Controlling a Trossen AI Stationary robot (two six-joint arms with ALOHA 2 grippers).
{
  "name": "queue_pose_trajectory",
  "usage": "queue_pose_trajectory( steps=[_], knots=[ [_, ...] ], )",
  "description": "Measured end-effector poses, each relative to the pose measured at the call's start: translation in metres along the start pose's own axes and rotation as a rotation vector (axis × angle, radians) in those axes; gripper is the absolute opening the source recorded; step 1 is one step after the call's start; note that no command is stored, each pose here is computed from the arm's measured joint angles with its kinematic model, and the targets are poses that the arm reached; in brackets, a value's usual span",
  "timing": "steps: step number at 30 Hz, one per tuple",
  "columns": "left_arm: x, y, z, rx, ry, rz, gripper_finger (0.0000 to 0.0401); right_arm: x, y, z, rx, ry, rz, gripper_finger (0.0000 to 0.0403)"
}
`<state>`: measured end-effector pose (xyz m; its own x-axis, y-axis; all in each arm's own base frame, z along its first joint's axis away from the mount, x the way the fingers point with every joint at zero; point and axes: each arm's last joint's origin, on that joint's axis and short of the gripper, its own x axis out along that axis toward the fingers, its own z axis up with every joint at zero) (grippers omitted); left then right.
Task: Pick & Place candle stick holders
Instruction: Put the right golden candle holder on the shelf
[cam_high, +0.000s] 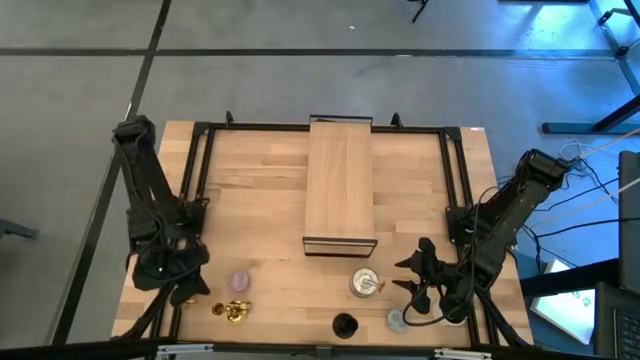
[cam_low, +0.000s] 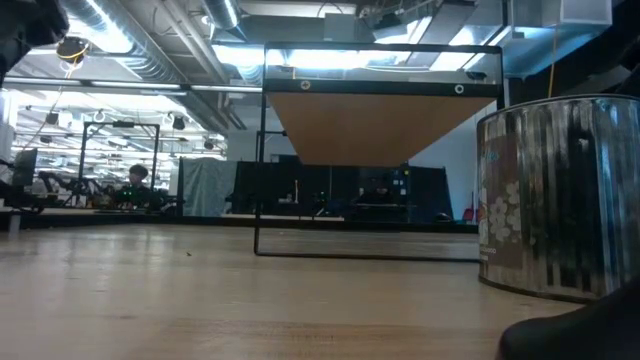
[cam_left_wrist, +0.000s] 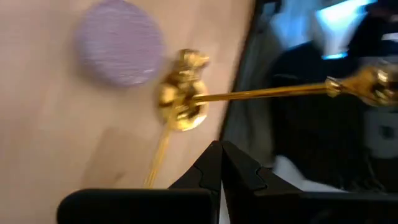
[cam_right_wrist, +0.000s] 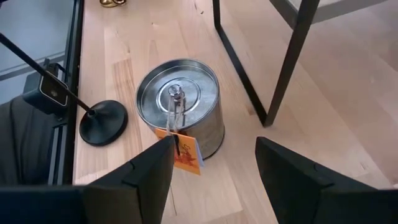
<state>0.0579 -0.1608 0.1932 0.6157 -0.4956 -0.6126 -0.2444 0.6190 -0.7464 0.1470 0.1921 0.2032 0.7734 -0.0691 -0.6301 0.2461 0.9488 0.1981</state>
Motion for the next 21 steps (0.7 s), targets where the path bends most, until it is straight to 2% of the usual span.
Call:
queue_pose_trajectory(
  steps=[4,10,16,21],
  knots=[
    [0.017,0.011,-0.017,0.079,-0.095,-0.095,0.0002,0.000,0.000,0.000,-0.010,0.000,0.000,0.0229],
    [0.040,0.013,-0.033,0.132,-0.235,-0.109,0.0002,-0.005,0.000,0.007,0.005,-0.030,0.013,0.0229],
    [0.067,-0.017,-0.048,0.392,-0.351,-0.028,0.0002,-0.008,0.004,0.013,-0.016,-0.102,0.042,0.0229],
    [0.084,-0.044,-0.062,0.618,-0.376,0.035,0.0002,-0.010,0.013,0.021,-0.073,-0.200,0.085,0.0229]
  ],
)
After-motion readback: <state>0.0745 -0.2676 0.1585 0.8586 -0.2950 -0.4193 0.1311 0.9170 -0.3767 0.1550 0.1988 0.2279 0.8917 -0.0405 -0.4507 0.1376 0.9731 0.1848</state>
